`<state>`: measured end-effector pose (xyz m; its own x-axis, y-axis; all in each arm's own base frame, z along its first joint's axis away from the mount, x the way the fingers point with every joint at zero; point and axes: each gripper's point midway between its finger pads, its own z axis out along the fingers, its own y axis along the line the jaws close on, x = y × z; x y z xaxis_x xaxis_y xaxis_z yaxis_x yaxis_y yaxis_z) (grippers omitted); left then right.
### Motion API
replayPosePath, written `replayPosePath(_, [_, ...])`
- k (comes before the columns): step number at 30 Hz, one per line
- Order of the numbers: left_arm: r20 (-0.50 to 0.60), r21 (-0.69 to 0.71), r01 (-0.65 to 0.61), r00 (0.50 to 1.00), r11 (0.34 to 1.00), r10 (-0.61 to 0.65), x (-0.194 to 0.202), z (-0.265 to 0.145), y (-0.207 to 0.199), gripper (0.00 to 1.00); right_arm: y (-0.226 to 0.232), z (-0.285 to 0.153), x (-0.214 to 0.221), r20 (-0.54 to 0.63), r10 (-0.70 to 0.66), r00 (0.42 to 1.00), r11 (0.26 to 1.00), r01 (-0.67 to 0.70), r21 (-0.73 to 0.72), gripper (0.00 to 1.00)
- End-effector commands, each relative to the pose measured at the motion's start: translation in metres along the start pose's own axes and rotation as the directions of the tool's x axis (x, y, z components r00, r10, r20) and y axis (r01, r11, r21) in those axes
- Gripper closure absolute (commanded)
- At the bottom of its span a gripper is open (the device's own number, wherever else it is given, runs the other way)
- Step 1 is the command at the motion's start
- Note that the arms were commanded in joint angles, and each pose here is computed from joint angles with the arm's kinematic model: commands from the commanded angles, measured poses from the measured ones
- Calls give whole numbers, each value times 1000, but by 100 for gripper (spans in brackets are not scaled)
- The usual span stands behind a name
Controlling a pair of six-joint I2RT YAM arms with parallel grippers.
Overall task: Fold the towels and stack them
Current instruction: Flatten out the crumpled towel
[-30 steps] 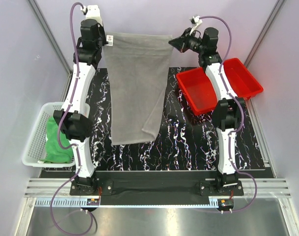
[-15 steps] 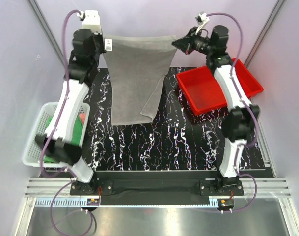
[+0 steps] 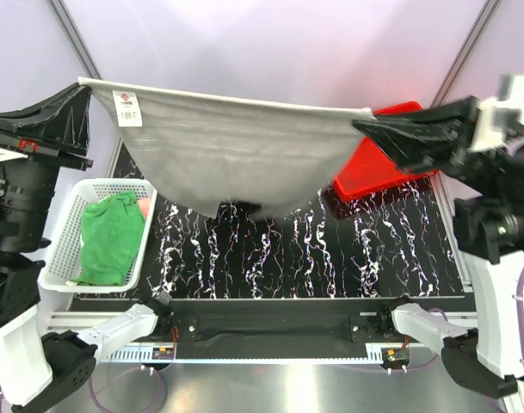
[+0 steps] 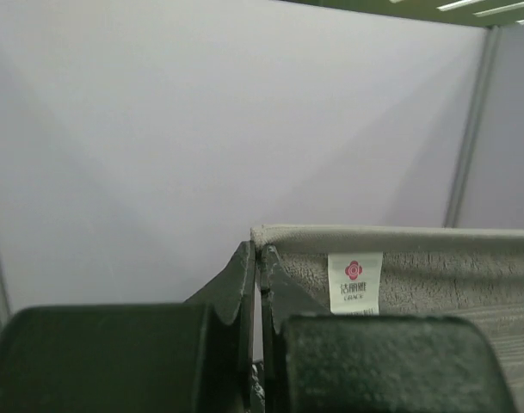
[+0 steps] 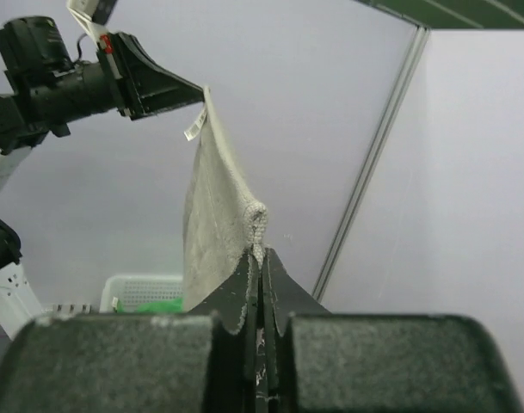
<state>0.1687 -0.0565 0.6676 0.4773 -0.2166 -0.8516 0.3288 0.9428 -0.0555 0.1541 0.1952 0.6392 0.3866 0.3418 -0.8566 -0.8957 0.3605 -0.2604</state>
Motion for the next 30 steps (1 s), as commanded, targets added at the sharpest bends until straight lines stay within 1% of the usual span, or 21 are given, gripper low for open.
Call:
replayPosePath(1, [40, -89, 20, 999, 996, -17, -29, -18, 18, 100, -11, -2, -4, 40, 47, 998, 997, -49, 64, 100])
replayPosePath(3, [79, -73, 25, 997, 997, -19, -47, -25, 16, 100, -5, -2, -16, 62, 44, 997, 998, -48, 52, 100])
replayPosePath(6, [83, -86, 20, 996, 996, -12, -50, -21, 18, 100, -10, 1, -20, 82, 37, 996, 997, -42, 60, 100])
replayPosePath(9, [6, -121, -17, 1000, 993, 18, -24, 2, 22, 100, -31, 8, -3, 46, 54, 997, 994, -58, 91, 100])
replayPosePath(12, [-95, -210, -101, 992, 972, 82, 24, 31, 37, 100, -65, 16, 36, -12, 82, 997, 987, -79, 143, 100])
replayPosePath(13, [-151, -231, -136, 983, 963, 103, 54, 49, 40, 100, -83, 21, 60, -42, 109, 993, 981, -101, 164, 100])
replayPosePath(15, [-224, -281, -211, 963, 936, 149, 84, 65, 51, 100, -108, 25, 88, -82, 109, 991, 974, -90, 207, 100])
replayPosePath(16, [-274, -290, -248, 947, 924, 168, 112, 84, 53, 100, -131, 28, 121, -123, 143, 982, 965, -111, 238, 100])
replayPosePath(18, [-321, -329, -301, 927, 895, 193, 139, 103, 67, 100, -159, 31, 145, -163, 118, 980, 960, -70, 272, 100])
replayPosePath(19, [-365, -326, -319, 911, 890, 192, 172, 125, 72, 100, -184, 32, 184, -203, 148, 968, 952, -84, 296, 100])
replayPosePath(20, [-351, -333, -305, 918, 892, 183, 174, 137, 76, 100, -199, 35, 183, -197, 133, 971, 949, -67, 309, 100])
replayPosePath(21, [-347, -371, -295, 923, 880, 163, 181, 147, 91, 100, -218, 31, 193, -201, 134, 970, 942, -62, 331, 100])
replayPosePath(22, [-392, -370, -315, 906, 874, 161, 218, 167, 100, 100, -244, 28, 236, -228, 190, 955, 930, -100, 355, 100])
replayPosePath(23, [-396, -365, -314, 904, 876, 159, 229, 179, 105, 100, -258, 35, 224, -203, 160, 966, 934, -81, 348, 100])
replayPosePath(24, [-341, -392, -285, 928, 874, 149, 214, 191, 114, 100, -269, 35, 235, -208, 168, 964, 936, -90, 339, 100])
replayPosePath(25, [-385, -372, -295, 912, 880, 143, 253, 209, 121, 100, -293, 28, 284, -238, 232, 943, 924, -137, 358, 100])
replayPosePath(26, [-378, -348, -285, 914, 893, 145, 262, 219, 120, 100, -297, 38, 268, -216, 199, 956, 941, -125, 314, 100])
replayPosePath(27, [-377, -343, -290, 914, 893, 152, 272, 227, 124, 100, -303, 38, 278, -216, 205, 954, 944, -135, 300, 100])
replayPosePath(28, [-385, -330, -294, 909, 897, 157, 297, 238, 125, 100, -316, 32, 318, -234, 250, 939, 936, -173, 307, 100])
replayPosePath(29, [-389, -311, -293, 907, 904, 160, 310, 243, 124, 100, -319, 38, 313, -218, 221, 950, 946, -155, 284, 100])
replayPosePath(30, [-394, -308, -294, 905, 905, 160, 324, 247, 126, 100, -324, 35, 326, -222, 221, 950, 947, -154, 283, 100])
